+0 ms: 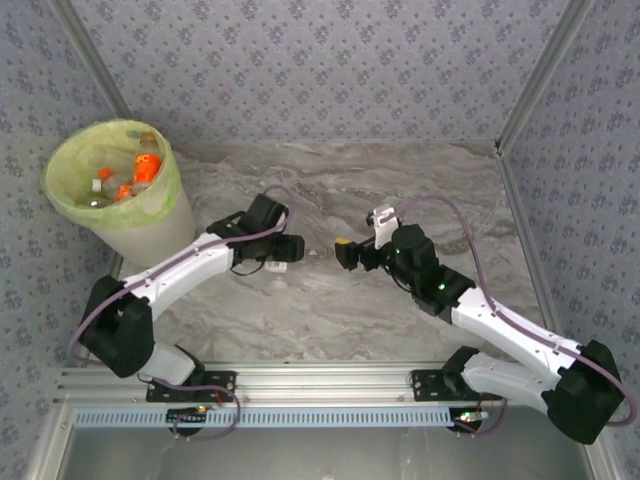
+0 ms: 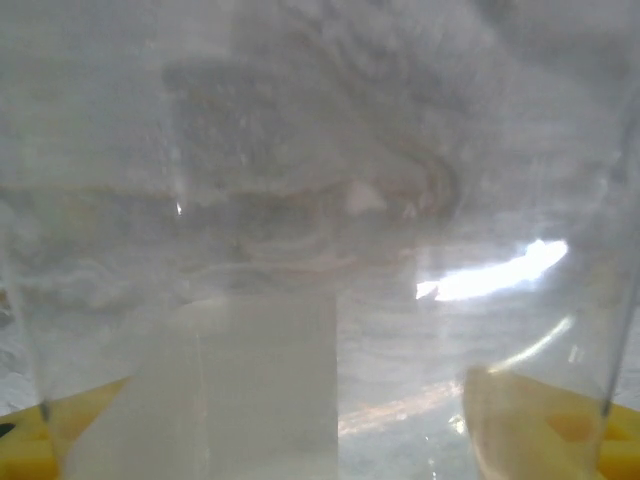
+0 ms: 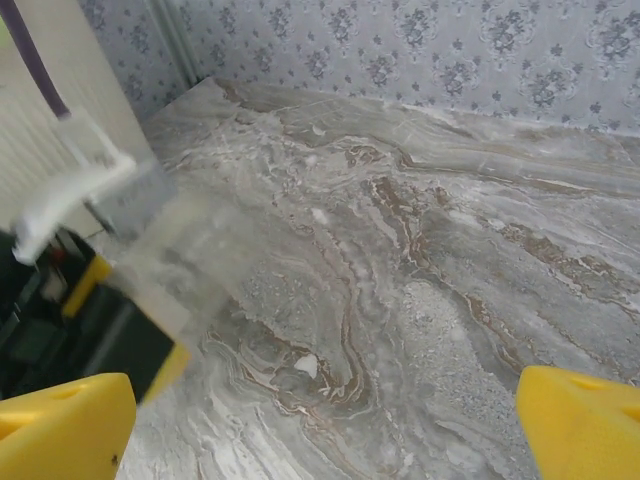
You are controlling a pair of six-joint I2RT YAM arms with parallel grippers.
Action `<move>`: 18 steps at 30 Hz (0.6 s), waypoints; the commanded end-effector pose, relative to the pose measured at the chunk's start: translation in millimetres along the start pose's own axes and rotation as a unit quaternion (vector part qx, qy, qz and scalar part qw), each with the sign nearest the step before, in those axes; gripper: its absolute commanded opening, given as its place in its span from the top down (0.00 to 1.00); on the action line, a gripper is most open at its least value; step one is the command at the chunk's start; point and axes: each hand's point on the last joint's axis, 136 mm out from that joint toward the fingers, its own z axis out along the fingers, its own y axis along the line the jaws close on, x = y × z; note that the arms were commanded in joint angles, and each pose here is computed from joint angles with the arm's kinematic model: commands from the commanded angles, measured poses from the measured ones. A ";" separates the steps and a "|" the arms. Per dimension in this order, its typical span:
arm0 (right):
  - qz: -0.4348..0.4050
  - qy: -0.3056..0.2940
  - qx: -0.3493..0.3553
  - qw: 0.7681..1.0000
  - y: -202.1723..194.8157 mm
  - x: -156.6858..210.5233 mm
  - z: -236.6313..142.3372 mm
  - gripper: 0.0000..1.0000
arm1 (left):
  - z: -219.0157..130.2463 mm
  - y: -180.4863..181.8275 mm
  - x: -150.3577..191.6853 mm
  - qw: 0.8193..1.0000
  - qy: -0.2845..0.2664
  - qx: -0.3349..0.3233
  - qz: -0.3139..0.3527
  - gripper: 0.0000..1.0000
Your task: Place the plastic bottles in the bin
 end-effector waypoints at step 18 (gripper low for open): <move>0.007 -0.080 -0.022 0.997 21.5 -58.4 29.7 0.00 | -216.4 60.1 -190.0 0.944 -0.282 -0.168 -0.023 1.00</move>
